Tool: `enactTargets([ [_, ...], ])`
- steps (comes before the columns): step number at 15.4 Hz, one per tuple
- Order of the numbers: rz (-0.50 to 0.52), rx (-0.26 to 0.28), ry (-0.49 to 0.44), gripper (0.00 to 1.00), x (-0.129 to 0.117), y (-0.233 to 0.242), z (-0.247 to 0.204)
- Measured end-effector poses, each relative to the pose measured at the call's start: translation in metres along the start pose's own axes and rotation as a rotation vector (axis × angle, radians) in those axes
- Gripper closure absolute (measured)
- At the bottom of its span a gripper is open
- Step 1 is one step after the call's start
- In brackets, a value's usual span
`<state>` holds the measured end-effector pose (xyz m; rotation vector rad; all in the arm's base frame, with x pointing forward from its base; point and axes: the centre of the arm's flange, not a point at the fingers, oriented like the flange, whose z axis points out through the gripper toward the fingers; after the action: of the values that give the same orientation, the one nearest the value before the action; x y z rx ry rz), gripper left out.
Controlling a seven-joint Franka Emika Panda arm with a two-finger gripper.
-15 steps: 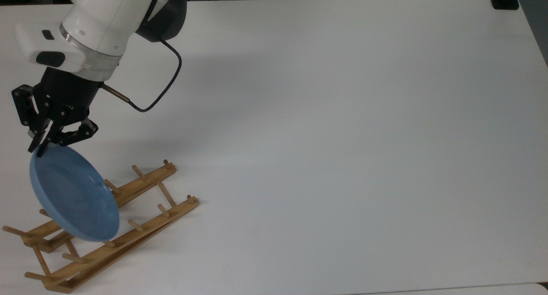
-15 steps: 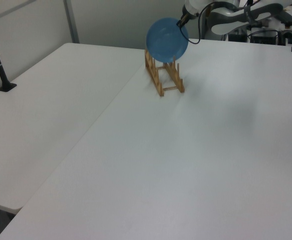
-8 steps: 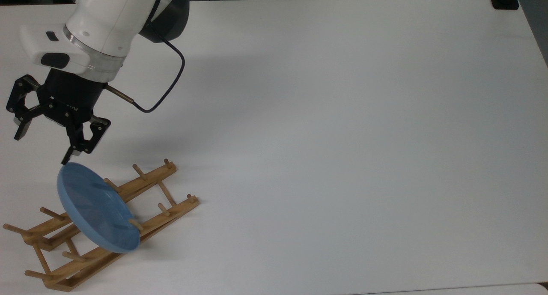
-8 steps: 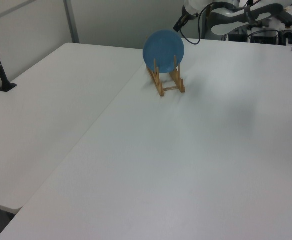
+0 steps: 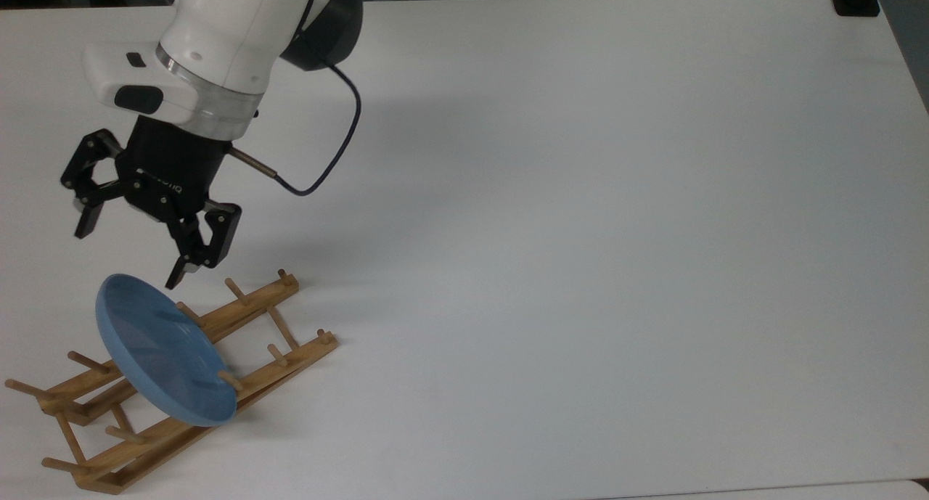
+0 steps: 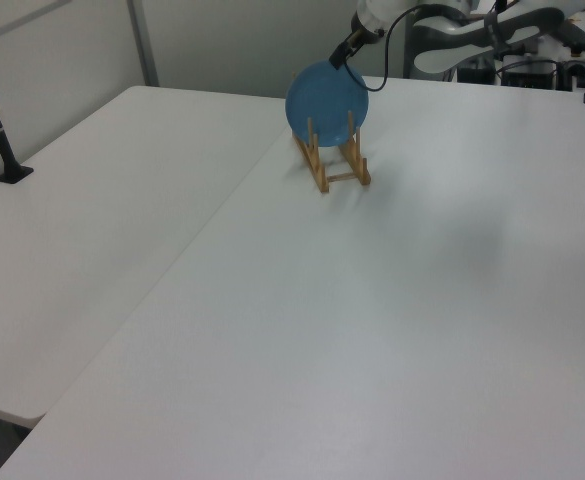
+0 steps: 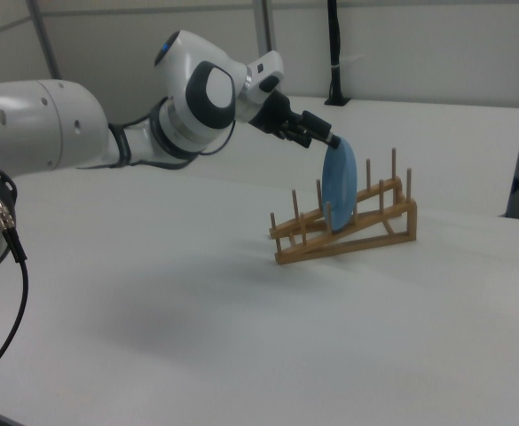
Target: Place plate in plate rack
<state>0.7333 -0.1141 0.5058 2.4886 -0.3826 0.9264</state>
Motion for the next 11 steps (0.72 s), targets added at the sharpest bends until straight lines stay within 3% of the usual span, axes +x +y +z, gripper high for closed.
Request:
enactTargets([
  [6, 0.168, 0.11, -0.261, 0.0, 0.0, -0.03, -0.075],
  [11, 0.064, 0.197, -0.492, 0.0, -0.033, -0.046, -0.139],
])
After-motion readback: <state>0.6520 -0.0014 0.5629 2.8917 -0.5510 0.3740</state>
